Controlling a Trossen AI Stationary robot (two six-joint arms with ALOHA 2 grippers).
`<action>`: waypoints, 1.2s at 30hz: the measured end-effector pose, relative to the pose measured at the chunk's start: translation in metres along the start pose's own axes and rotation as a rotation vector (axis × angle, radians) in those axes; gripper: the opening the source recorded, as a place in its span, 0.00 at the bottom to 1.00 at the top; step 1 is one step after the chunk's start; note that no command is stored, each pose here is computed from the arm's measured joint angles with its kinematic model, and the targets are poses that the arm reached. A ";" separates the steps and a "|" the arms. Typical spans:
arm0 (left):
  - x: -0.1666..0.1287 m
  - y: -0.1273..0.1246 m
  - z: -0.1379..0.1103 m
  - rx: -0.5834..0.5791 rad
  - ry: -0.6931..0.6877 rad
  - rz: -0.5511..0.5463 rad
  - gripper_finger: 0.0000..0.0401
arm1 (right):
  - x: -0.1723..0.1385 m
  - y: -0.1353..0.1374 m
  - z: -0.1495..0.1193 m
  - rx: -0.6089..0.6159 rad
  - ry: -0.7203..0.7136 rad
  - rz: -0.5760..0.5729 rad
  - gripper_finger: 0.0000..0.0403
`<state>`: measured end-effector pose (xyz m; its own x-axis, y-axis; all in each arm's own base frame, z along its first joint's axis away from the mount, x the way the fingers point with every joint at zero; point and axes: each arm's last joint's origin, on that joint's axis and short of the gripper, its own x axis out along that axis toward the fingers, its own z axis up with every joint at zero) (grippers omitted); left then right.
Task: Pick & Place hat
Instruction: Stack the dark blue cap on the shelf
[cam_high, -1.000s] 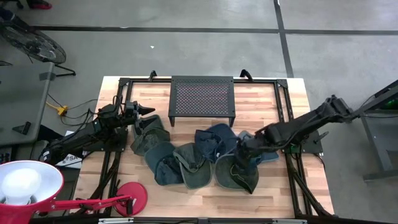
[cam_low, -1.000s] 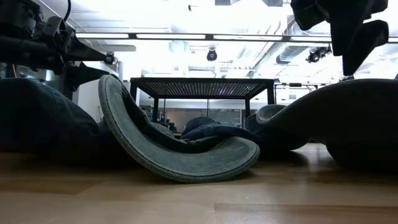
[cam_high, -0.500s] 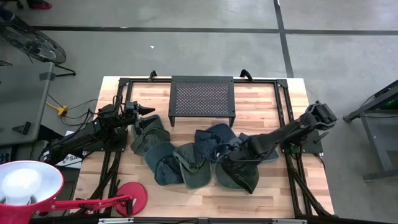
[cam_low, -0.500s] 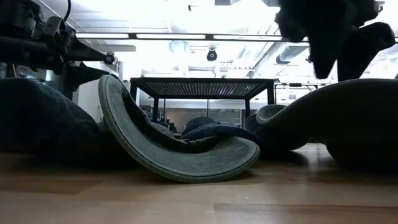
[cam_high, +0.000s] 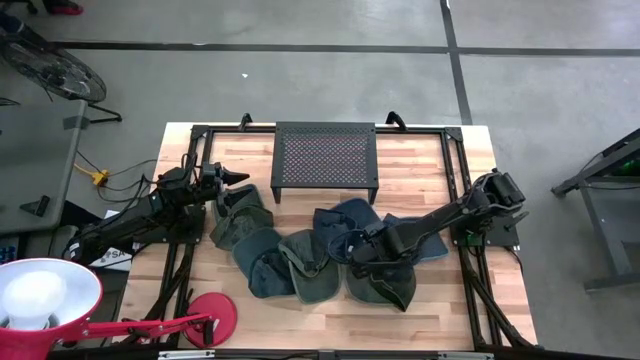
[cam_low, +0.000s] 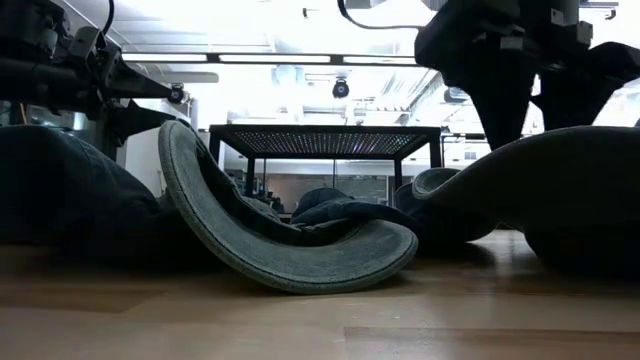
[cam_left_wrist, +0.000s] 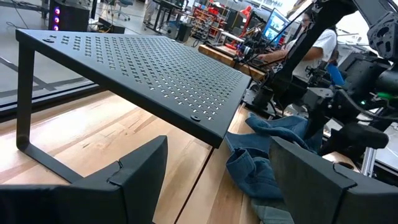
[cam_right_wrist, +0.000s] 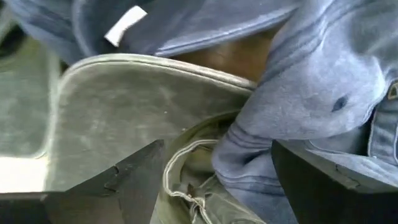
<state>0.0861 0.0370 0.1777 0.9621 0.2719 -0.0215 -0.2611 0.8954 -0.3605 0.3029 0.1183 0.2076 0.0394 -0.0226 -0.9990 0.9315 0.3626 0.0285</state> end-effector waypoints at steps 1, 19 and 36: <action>0.000 0.000 0.000 0.000 0.000 0.000 0.69 | 0.001 -0.001 0.000 0.003 0.006 -0.013 0.71; 0.000 0.000 0.000 0.000 0.001 -0.002 0.69 | 0.008 -0.006 0.004 0.096 0.006 -0.094 0.71; 0.000 0.000 0.000 0.000 0.001 -0.002 0.69 | 0.015 -0.007 0.003 0.078 0.032 -0.154 0.55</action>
<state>0.0861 0.0370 0.1776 0.9626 0.2700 -0.0218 -0.2594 0.8959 -0.3607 0.2984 0.1123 0.1926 -0.1160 -0.0417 -0.9924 0.9510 0.2834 -0.1231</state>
